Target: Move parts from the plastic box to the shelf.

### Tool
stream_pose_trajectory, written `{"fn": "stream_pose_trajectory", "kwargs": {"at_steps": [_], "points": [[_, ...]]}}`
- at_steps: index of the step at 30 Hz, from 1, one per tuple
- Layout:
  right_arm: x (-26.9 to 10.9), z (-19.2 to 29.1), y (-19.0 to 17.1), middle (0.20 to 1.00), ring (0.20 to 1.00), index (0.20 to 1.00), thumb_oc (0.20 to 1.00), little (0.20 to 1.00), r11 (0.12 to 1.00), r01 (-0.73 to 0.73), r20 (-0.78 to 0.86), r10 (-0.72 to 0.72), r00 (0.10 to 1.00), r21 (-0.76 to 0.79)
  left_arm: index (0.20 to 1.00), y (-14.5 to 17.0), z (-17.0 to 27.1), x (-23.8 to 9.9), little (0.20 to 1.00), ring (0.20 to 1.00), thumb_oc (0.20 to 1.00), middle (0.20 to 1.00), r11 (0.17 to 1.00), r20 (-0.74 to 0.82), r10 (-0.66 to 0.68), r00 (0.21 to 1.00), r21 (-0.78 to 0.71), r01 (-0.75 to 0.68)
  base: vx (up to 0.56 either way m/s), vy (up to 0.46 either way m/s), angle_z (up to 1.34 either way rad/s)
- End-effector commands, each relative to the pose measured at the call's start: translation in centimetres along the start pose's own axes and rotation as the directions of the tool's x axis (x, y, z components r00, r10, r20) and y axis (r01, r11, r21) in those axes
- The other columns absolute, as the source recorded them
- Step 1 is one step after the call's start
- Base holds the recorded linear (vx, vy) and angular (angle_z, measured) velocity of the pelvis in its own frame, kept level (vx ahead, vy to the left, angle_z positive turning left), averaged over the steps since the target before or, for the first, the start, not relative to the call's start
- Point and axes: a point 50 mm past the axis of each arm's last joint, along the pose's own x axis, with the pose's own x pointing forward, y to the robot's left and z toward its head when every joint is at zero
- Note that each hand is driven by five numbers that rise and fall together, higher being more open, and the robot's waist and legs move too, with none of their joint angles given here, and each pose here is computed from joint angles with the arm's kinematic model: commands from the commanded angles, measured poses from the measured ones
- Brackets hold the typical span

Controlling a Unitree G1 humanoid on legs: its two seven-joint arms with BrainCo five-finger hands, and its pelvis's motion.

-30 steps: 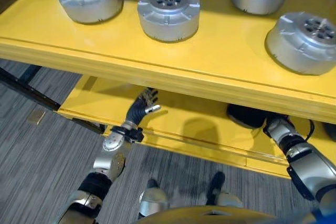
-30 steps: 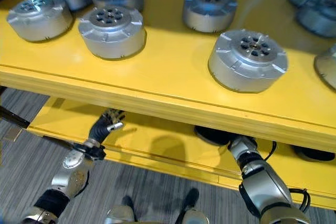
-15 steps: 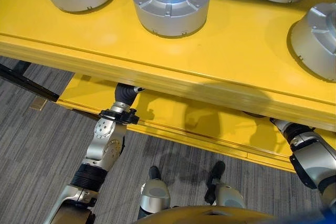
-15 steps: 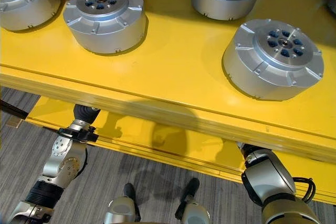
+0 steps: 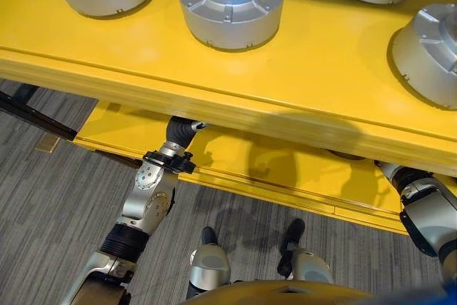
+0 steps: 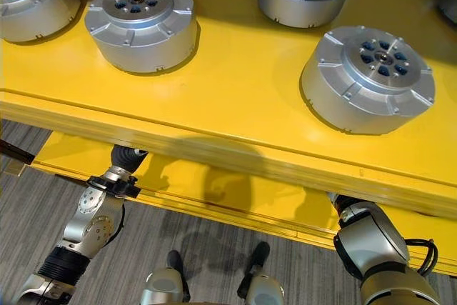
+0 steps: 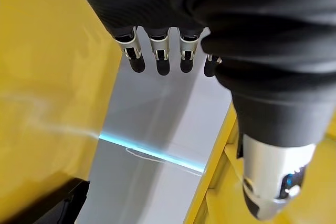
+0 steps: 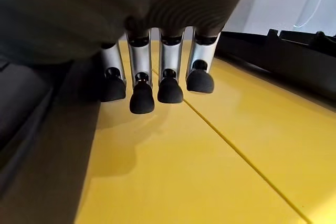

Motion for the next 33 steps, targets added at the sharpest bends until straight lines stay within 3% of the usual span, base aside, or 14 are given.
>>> {"fn": "stream_pose_trajectory", "kwargs": {"at_steps": [1, 7, 15, 33], "points": [[0.2, -1.6, -0.8, 0.2, 0.2, 0.2, 0.2, 0.2, 0.988, 0.018, -0.006, -0.02, 1.0, -0.156, 1.0, -1.9, 0.2, 0.7, 1.0, 1.0, 1.0, 1.0, 0.993, 0.032, -0.114, 0.993, -0.019, 0.115, 0.01, 0.107, 0.0], [-0.3, -0.9, 1.3, 0.2, 0.2, 0.2, 0.2, 0.2, 0.997, -0.023, 0.04, 0.026, 0.999, -0.076, 1.0, -2.3, -1.0, 0.5, 1.0, 1.0, 1.0, 1.0, 0.979, -0.055, -0.203, 0.978, -0.033, 0.202, 0.02, 0.148, -0.07], [-1.5, 1.0, 3.8, 0.2, 0.2, 0.2, 0.2, 0.2, 0.996, -0.049, 0.168, 0.061, 0.984, -0.077, 1.0, -0.8, -3.0, -1.7, 1.0, 1.0, 1.0, 1.0, 0.995, -0.149, -0.08, 0.986, -0.063, 0.072, -0.02, 0.077, -0.57], [-0.2, 1.9, -1.3, 0.2, 0.2, 0.2, 0.2, 0.2, 0.98, 0.072, 0.185, -0.037, 0.982, -0.187, 1.0, -0.8, -4.0, -1.4, 1.0, 1.0, 1.0, 1.0, 0.998, -0.173, -0.045, 0.984, -0.059, 0.035, -0.08, -0.133, 0.02]]}}
